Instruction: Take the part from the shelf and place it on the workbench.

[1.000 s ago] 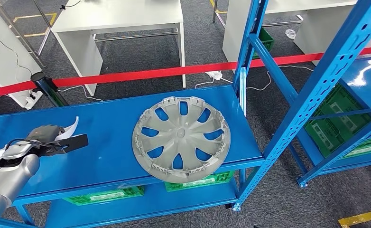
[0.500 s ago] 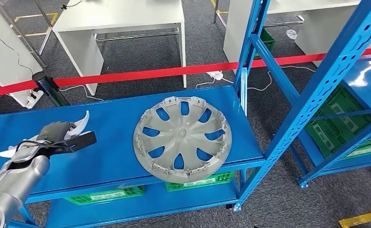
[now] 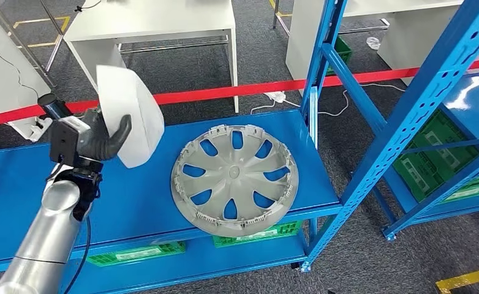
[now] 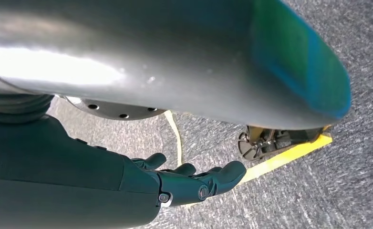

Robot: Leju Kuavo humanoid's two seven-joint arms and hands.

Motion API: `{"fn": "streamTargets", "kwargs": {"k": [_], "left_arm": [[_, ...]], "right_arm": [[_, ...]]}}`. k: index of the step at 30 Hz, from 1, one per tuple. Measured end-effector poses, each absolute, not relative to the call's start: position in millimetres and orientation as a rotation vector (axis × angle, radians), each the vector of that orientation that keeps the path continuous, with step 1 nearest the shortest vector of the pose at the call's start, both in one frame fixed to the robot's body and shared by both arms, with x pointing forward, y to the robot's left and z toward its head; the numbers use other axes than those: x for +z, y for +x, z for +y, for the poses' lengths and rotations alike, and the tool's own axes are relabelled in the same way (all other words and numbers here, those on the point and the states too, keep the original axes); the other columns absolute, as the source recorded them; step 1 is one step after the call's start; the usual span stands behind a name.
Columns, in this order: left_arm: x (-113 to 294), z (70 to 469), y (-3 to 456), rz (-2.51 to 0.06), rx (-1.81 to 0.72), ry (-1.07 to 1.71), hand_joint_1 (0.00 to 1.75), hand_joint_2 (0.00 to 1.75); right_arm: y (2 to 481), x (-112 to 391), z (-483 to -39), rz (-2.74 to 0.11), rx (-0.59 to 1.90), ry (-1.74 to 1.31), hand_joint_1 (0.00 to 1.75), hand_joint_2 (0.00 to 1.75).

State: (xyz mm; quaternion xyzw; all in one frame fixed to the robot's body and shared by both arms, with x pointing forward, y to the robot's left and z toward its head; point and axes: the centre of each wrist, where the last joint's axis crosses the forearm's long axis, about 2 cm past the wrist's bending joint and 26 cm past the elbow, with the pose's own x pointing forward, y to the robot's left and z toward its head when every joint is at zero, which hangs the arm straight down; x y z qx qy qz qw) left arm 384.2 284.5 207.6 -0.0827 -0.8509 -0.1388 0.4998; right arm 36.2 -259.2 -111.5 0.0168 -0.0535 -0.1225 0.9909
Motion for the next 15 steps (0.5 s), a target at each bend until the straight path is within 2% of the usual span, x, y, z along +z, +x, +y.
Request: {"fn": "streamTargets", "kwargs": {"k": [6, 15], "left_arm": [[236.1, 258.5, 361.5, -2.226, -0.055, -0.226, 1.75, 1.75], [242.0, 252.6, 348.8, -2.276, -0.025, -0.273, 1.75, 1.75]], "right_arm": [[34.6, -111.6, -259.5, -0.086, -0.242, 0.027, 0.00, 0.00], [34.3, -111.6, -259.3, -0.083, -0.237, 0.027, 0.00, 0.00]]}}
